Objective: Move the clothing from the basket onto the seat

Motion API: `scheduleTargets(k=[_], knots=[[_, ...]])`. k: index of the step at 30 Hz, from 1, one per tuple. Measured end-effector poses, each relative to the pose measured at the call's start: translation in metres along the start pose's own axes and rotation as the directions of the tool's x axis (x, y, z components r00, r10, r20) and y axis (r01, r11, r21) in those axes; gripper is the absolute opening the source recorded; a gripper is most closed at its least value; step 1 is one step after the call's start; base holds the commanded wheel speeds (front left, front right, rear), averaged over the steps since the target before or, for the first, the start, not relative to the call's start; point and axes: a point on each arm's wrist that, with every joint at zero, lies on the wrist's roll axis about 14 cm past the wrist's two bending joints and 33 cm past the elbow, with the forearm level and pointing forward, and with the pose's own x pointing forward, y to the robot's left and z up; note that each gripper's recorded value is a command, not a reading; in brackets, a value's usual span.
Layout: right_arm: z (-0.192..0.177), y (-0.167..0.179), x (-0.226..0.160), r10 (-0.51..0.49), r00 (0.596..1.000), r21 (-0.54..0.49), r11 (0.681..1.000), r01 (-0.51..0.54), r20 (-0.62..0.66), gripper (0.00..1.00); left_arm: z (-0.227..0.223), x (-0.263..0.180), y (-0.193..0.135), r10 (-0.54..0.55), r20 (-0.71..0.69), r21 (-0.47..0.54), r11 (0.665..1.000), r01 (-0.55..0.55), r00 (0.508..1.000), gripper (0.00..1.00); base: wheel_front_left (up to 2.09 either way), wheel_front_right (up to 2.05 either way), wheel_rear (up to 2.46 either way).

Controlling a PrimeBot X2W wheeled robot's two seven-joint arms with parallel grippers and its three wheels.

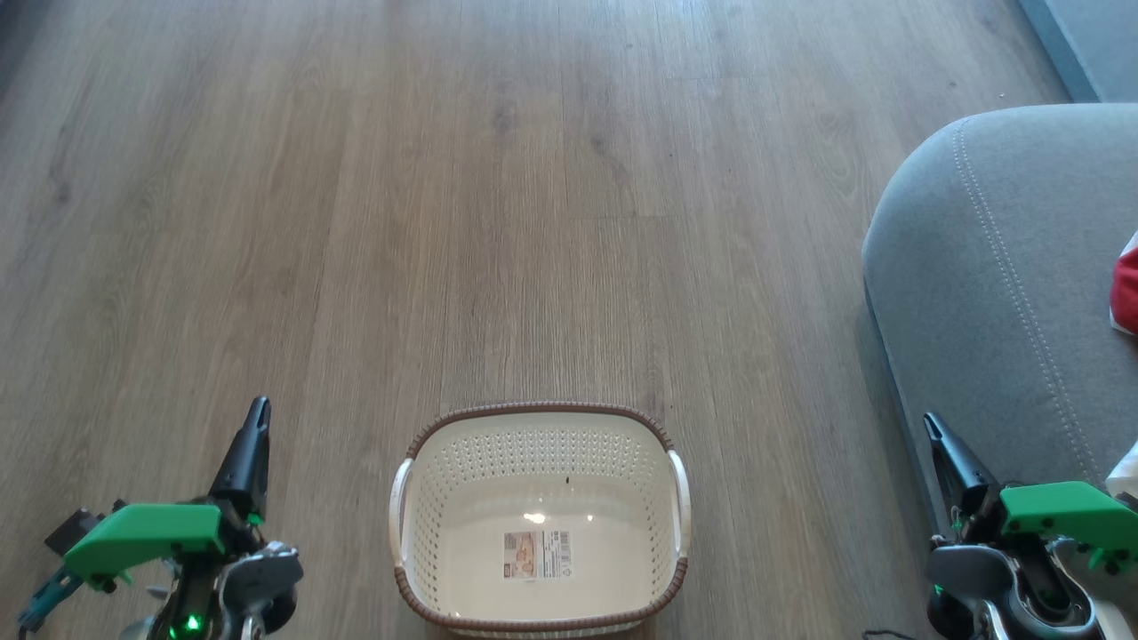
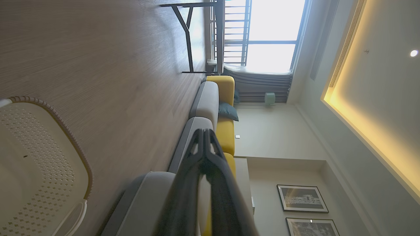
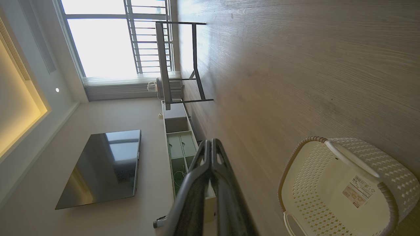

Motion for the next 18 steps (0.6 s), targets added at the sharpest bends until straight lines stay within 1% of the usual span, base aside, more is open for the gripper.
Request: scheduleTargets(k=[18], knots=[[0.0001, 0.0000, 0.0000, 0.000, 1.000, 0.000, 1.000, 0.000, 0.000, 0.00, 0.0000, 0.0000, 0.0000, 0.000, 0.000, 0.000, 1.000, 0.000, 1.000, 0.00, 0.00, 0.00, 0.00]])
